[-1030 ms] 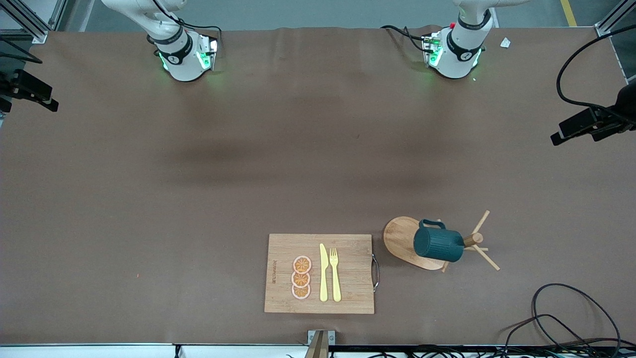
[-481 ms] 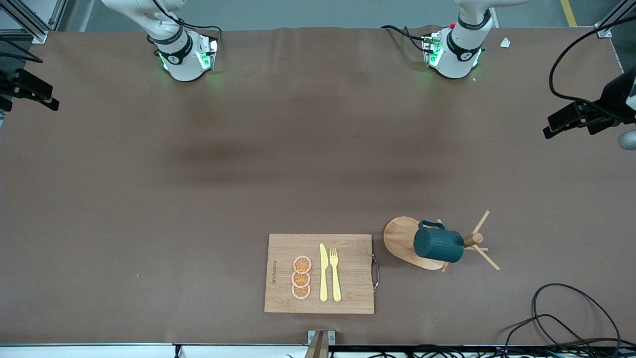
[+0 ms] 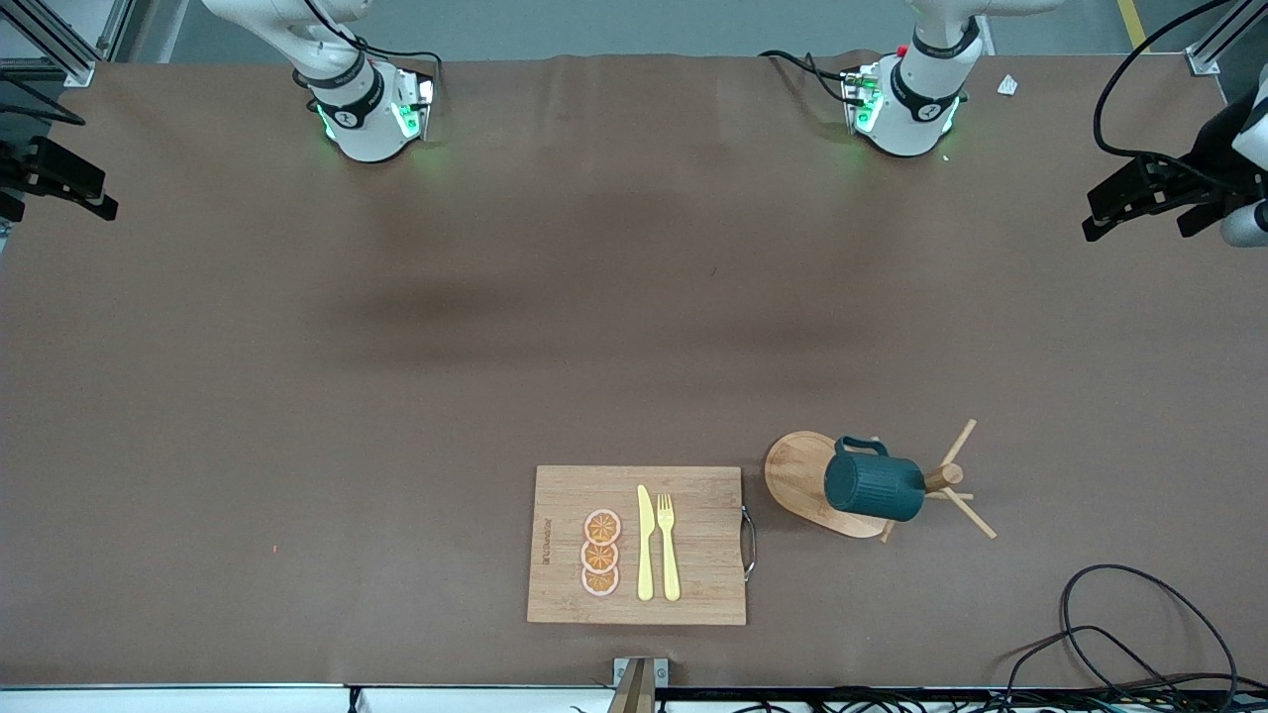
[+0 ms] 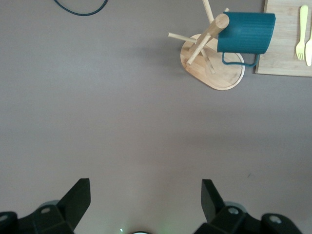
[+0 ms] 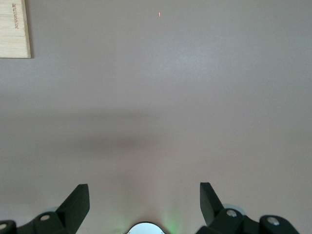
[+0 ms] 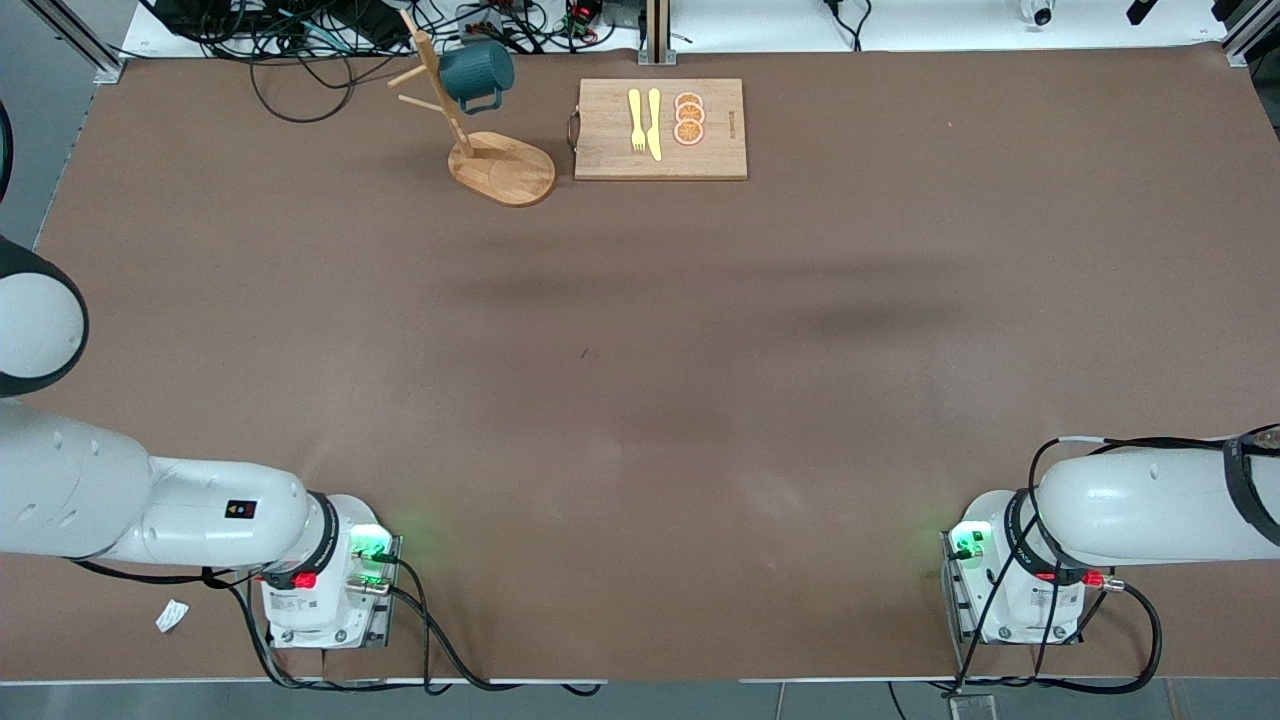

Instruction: Pass cup and hang on rack

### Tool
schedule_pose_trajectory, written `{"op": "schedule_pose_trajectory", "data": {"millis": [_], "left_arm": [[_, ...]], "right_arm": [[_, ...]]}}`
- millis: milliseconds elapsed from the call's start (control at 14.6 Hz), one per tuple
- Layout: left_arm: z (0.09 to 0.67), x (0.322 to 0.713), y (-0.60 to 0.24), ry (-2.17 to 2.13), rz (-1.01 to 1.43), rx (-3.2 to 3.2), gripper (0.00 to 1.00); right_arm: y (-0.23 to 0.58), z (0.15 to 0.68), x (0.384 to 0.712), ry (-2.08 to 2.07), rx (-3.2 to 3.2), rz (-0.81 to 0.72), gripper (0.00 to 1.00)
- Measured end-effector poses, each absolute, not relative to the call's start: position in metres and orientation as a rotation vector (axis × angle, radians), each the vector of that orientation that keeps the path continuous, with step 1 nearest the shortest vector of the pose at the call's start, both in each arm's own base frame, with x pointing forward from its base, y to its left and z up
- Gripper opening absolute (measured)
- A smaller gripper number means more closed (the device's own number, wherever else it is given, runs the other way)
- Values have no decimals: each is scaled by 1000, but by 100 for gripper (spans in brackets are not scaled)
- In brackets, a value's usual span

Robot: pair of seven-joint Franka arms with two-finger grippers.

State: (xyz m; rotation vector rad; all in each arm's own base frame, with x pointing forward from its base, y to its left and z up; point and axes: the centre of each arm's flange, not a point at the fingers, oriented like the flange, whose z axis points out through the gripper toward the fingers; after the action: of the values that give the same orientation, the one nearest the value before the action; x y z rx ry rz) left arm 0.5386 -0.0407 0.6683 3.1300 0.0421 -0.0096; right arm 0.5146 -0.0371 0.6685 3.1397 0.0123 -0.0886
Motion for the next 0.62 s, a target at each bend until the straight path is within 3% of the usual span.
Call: {"op": "schedule_pose_trajectory", "data": {"millis": [618], "left_arm": [[668,538,-35,41,13,3129,100]], "right_arm": [[-37,668,515,12,3140,-89,100]]}}
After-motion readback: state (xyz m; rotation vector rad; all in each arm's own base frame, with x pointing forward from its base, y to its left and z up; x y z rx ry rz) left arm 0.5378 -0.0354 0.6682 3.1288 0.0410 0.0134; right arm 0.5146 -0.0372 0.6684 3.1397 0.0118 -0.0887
